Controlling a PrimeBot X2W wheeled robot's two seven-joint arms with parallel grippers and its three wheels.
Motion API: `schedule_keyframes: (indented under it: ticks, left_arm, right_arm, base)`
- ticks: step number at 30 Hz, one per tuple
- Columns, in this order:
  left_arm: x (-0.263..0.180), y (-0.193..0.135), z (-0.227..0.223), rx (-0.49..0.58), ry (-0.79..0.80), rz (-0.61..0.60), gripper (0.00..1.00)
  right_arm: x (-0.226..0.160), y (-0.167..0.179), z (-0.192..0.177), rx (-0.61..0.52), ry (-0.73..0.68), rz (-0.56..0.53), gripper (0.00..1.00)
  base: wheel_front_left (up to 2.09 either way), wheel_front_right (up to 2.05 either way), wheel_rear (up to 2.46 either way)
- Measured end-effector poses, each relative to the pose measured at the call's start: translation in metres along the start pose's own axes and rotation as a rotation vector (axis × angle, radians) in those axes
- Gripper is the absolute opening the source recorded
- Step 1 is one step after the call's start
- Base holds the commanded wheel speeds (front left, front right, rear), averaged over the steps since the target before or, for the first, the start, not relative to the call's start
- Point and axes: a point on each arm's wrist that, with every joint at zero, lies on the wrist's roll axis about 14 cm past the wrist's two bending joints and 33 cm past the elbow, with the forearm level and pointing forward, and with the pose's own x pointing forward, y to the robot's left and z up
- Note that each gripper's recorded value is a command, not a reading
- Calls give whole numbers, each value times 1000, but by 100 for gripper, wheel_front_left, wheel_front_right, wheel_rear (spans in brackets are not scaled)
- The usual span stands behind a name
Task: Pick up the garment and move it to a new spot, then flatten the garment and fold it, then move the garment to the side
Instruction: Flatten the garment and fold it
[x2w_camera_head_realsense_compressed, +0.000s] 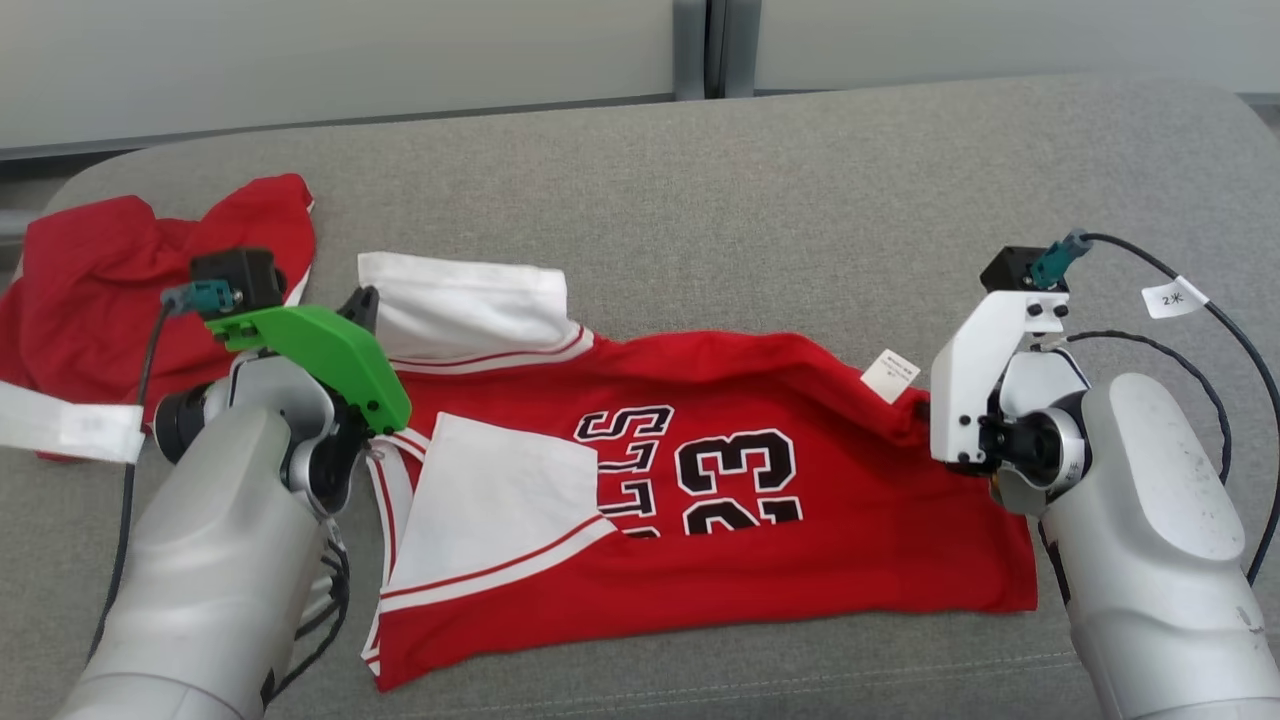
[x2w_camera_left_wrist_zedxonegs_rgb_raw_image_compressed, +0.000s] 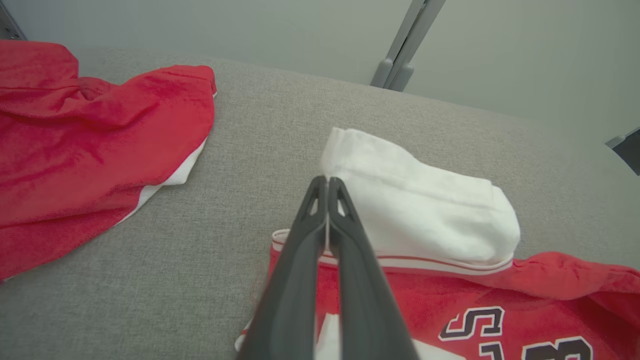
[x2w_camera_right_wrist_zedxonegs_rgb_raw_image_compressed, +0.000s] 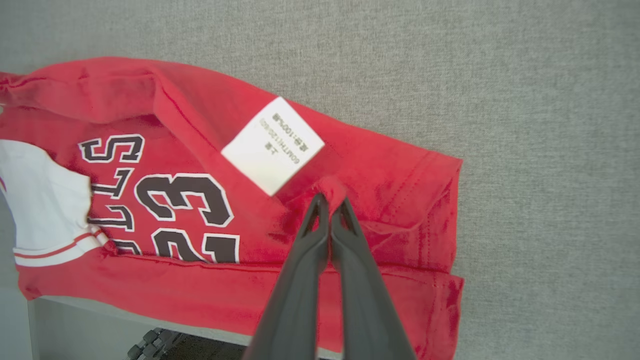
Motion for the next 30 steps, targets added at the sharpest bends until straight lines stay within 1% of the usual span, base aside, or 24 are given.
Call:
schedule_keyframes:
  ticks: [5,11,18,21,26,30]
  left_arm:
    - [-21,6,-13,-43,-5,7,0]
    - [-39,8,-26,-100,-2,16,0]
    - [-56,10,-43,-179,8,36,0]
    - [-66,12,-53,-231,16,50,0]
    - [-80,15,-63,-273,26,67,0]
    - [-88,10,-72,-320,36,66,0]
  right_arm:
    - [-9,-8,-10,-64,20,-38,0]
    - [-9,-5,-9,-127,24,-49,0]
    - [-5,-12,-11,-250,45,-106,0]
    - [-5,-21,-13,-305,62,-147,0]
    - [-5,-29,-13,-347,64,-175,0]
    - [-3,-29,-13,-366,60,-179,0]
  base:
    - [0,0,0]
    - [0,0,0]
    - [0,0,0]
    - [0,0,0]
    - [0,0,0]
    - [0,0,0]
